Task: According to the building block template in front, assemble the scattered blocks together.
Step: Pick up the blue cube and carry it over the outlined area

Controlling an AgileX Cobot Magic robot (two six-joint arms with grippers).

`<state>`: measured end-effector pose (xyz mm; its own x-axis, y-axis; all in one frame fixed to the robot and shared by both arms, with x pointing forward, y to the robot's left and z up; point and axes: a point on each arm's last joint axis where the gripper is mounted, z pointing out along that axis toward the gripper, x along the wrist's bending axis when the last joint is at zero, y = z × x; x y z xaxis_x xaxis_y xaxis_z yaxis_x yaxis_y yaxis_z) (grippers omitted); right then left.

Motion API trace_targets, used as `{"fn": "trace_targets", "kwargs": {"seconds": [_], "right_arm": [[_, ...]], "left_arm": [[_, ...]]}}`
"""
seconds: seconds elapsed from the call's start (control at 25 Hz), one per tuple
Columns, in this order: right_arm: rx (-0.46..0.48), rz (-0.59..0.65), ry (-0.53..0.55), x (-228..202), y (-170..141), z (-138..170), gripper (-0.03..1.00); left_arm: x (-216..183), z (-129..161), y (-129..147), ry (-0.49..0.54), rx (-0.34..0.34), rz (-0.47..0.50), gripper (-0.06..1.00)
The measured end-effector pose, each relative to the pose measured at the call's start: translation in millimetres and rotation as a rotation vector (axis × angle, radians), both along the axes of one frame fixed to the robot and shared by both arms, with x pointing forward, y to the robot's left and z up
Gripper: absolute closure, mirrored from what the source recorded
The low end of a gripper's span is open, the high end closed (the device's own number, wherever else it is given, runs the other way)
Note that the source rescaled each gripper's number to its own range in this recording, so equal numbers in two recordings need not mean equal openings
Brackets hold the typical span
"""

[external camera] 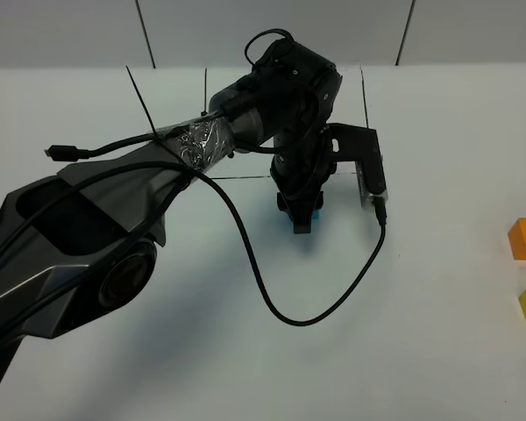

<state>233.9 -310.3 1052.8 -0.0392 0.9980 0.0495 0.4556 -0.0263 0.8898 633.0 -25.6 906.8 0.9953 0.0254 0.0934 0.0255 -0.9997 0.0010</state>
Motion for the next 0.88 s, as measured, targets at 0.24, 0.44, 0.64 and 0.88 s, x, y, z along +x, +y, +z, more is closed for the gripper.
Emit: {"fn": "trace_targets", "kwargs": {"seconds": [0.24,0.44,0.64,0.88], "right_arm": [[0.0,0.0,0.0,0,0,0,0.26],[0.0,0.0,0.0,0,0,0,0.26],[0.0,0.0,0.0,0,0,0,0.26],[0.0,0.0,0.0,0,0,0,0.26]], "left_arm": [[-2,-5,1,0.013,0.013,-0.012,0.94],[-1,-6,2,0.016,0.013,0.012,0.94],[-1,-17,2,0.03,0.028,0.027,0.94],[-1,-18,2,0.032,0.029,0.027,0.94]]}}
